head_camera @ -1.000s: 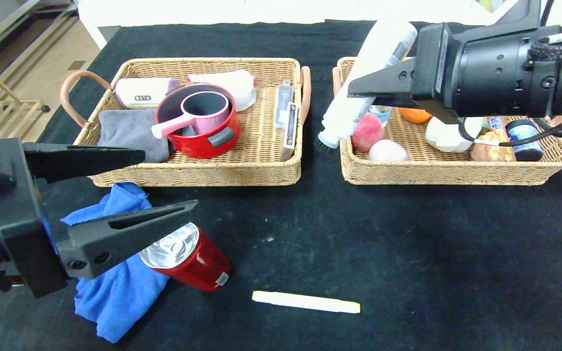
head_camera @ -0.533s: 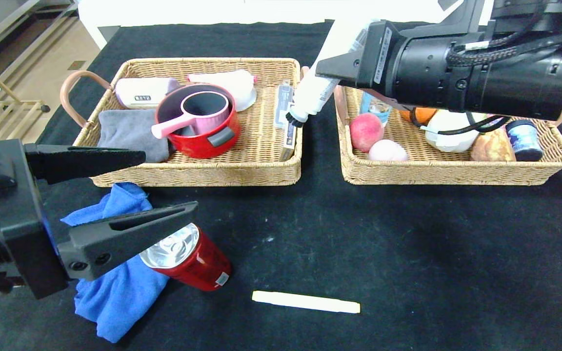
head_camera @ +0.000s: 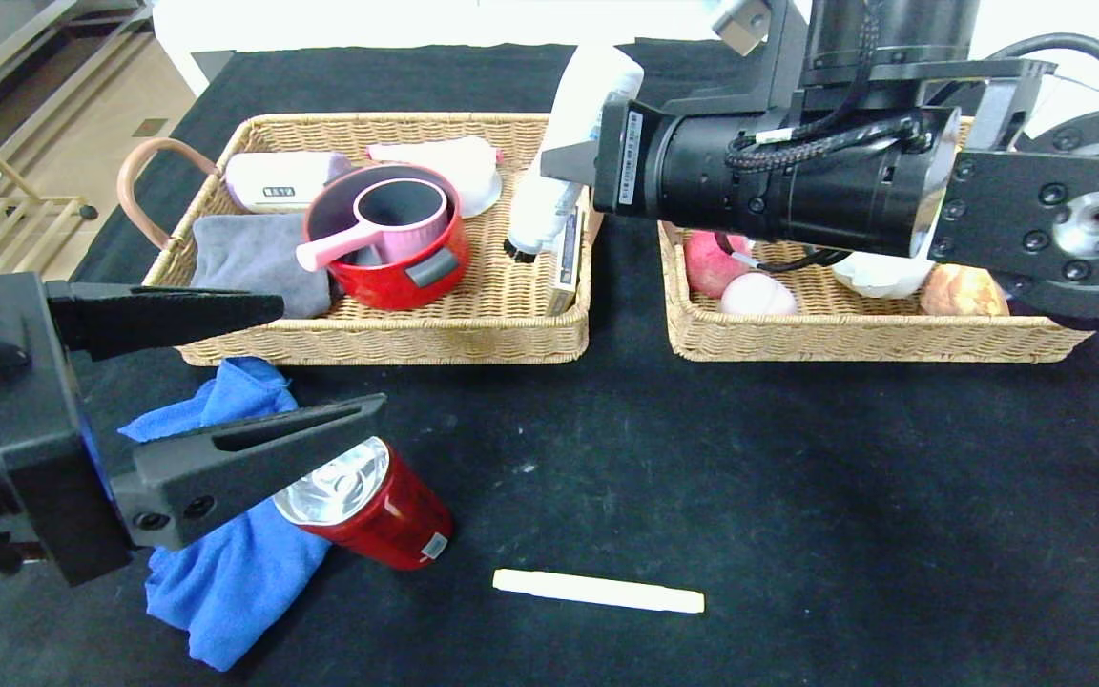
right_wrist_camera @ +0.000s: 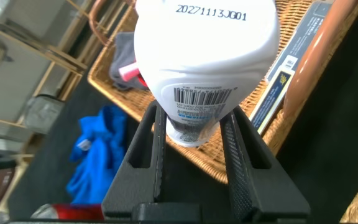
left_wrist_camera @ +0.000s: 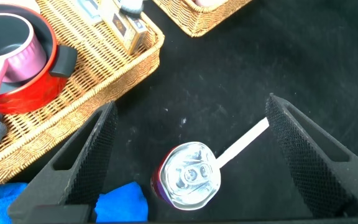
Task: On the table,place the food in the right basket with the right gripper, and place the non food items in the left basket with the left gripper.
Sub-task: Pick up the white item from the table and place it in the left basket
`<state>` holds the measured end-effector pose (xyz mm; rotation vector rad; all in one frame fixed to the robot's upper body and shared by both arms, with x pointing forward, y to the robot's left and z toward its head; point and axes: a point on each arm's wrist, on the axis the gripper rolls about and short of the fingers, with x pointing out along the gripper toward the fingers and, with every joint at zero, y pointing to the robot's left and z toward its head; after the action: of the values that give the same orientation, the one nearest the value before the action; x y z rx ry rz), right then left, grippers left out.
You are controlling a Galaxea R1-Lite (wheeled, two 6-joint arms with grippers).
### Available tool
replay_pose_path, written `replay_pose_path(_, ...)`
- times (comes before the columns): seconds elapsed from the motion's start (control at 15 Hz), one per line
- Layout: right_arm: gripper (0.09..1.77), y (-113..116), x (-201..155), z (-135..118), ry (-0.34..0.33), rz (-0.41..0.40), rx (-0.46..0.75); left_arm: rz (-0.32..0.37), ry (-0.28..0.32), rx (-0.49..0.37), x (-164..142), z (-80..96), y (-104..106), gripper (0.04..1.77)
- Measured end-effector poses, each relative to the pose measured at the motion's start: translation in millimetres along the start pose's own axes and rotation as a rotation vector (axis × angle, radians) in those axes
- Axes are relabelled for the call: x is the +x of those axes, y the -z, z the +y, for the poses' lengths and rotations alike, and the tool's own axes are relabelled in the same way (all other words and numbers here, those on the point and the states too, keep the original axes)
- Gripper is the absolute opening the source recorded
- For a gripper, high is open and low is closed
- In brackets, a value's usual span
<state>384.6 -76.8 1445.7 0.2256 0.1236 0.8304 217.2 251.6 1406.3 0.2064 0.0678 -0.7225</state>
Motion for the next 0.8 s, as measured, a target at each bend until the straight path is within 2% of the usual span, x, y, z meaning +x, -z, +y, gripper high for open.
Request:
replay_pose_path(0.2, 0.63, 7, 16, 1, 0.027, -0.058, -0.064, -0.001, -0.001, 0.001, 0, 0.0, 0, 1.72)
replay_pose_path(0.8, 0.63, 29, 35, -3, 0.029, -0.022, -0.124, -0.002, 0.001, 0.000, 0, -0.1, 0, 1.72)
